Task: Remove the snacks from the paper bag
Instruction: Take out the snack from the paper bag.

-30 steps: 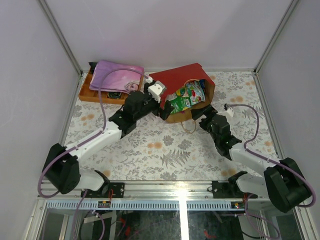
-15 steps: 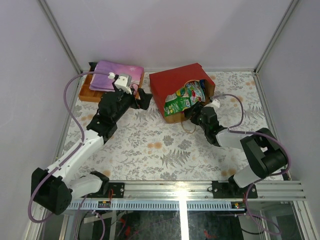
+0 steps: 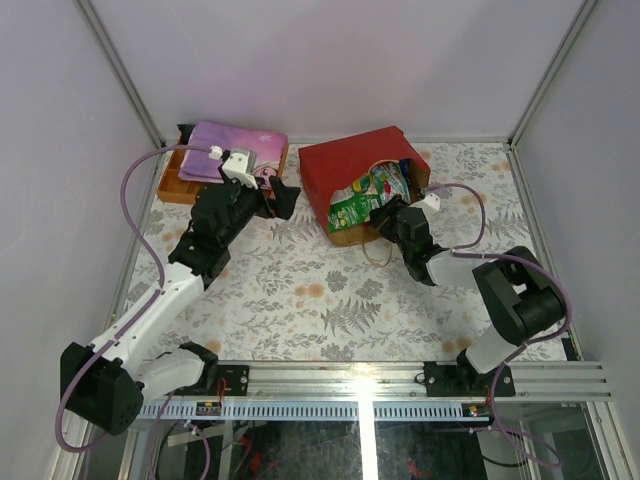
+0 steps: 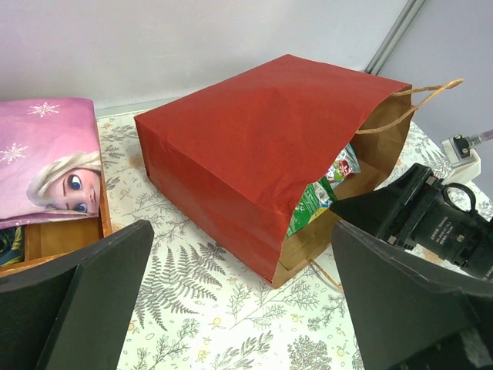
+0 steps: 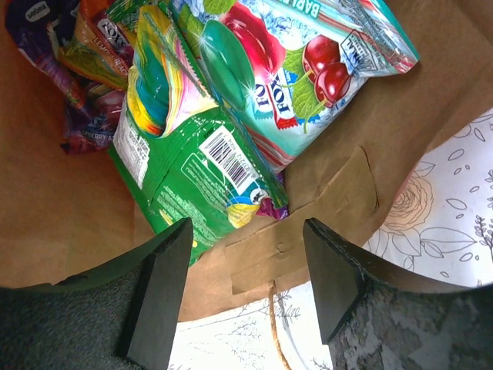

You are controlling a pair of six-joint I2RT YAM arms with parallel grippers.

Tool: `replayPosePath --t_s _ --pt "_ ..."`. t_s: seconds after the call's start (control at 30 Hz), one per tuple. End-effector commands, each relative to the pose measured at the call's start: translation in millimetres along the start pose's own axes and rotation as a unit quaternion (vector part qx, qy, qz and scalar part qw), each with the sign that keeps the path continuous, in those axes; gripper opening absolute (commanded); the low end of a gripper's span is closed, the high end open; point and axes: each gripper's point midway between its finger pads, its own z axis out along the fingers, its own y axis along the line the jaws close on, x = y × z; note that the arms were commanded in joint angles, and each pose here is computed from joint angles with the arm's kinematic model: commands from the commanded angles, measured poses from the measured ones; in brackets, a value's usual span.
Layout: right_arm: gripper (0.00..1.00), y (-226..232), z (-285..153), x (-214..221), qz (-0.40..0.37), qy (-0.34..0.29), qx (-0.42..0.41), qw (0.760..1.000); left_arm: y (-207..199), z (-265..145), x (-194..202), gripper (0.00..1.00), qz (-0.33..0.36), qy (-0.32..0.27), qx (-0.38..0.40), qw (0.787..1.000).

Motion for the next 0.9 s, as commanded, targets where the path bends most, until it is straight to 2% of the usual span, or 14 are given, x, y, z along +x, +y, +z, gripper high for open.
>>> replayPosePath --t_s 0.0,0.23,0.63,0.73,0.87 --pt "0.67 19.0 15.3 -23.3 -0.005 -0.045 -0.011 0.999 -1.5 1.5 -15.6 1.00 -0.013 -0.026 0.014 1.000" --pt "0.66 19.6 43.6 -10.7 -0.006 -0.020 -0.001 1.000 -13.9 4.6 -19.8 1.00 -0.049 -0.015 0.054 0.997" --pt "0.63 14.0 48.3 -9.8 0.010 -0.010 0.035 0.999 -20.4 -9.6 -43.1 1.00 -0.067 -0.053 0.060 0.995" --pt "0.56 16.0 47.4 -3.2 0.008 0.005 0.024 1.000 -19.7 -6.4 -44.6 1.00 -0.073 -0.053 0.056 0.994" --pt "0.37 21.4 45.5 4.4 0.013 0.022 0.004 1.000 -18.7 -0.7 -48.4 1.00 -0.085 -0.042 0.048 0.994"
